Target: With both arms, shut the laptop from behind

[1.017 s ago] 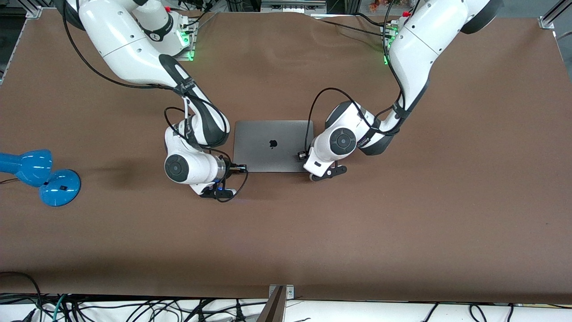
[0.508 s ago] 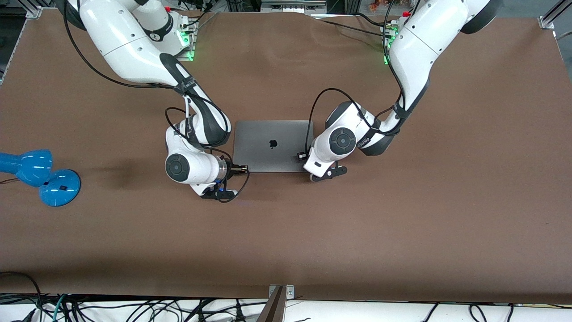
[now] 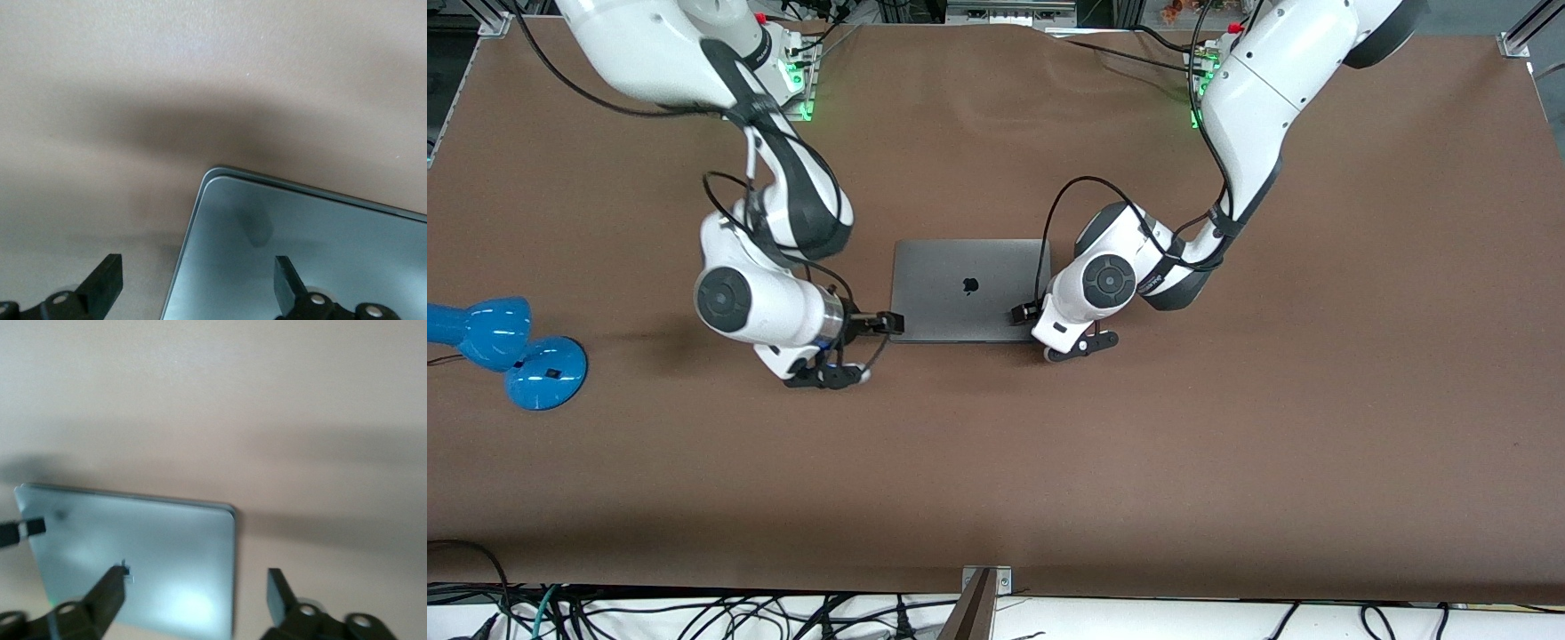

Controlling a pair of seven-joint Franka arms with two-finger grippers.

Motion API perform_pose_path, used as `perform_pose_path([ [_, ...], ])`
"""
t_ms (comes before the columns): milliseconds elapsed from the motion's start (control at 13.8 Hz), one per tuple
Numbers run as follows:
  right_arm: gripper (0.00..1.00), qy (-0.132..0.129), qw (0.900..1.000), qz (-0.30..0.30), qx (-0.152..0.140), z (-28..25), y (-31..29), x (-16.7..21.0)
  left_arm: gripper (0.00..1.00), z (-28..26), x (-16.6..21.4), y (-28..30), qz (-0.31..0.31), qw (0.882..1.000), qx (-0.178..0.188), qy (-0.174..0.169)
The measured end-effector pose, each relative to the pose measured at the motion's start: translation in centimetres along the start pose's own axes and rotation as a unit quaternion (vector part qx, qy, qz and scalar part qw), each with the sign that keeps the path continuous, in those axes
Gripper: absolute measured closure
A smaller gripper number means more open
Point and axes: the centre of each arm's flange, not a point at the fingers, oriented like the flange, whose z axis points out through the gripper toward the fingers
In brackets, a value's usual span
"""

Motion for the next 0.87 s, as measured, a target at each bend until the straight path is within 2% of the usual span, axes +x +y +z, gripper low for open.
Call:
perform_pose_path([
  [145,0.0,0.003,1.0,0.005,-0.026,-5.7,2.0,-1.7,0.0,-1.3,0.6,0.2,-0.002,1.0,-0.009,0.009],
  [363,0.0,0.027,0.997,0.005,-0.072,-13.4,4.2,-4.7,0.0,-5.6,0.4,0.7,0.002,1.0,-0.009,0.021],
  [508,0.0,0.04,0.996,0.011,-0.083,-17.1,5.1,-6.5,0.0,-9.5,-0.4,0.4,0.005,1.0,0.004,0.025],
  [872,0.0,0.032,0.994,0.045,-0.098,-22.3,8.9,-9.7,0.0,-20.2,-3.2,-1.3,0.029,0.998,0.033,0.047],
])
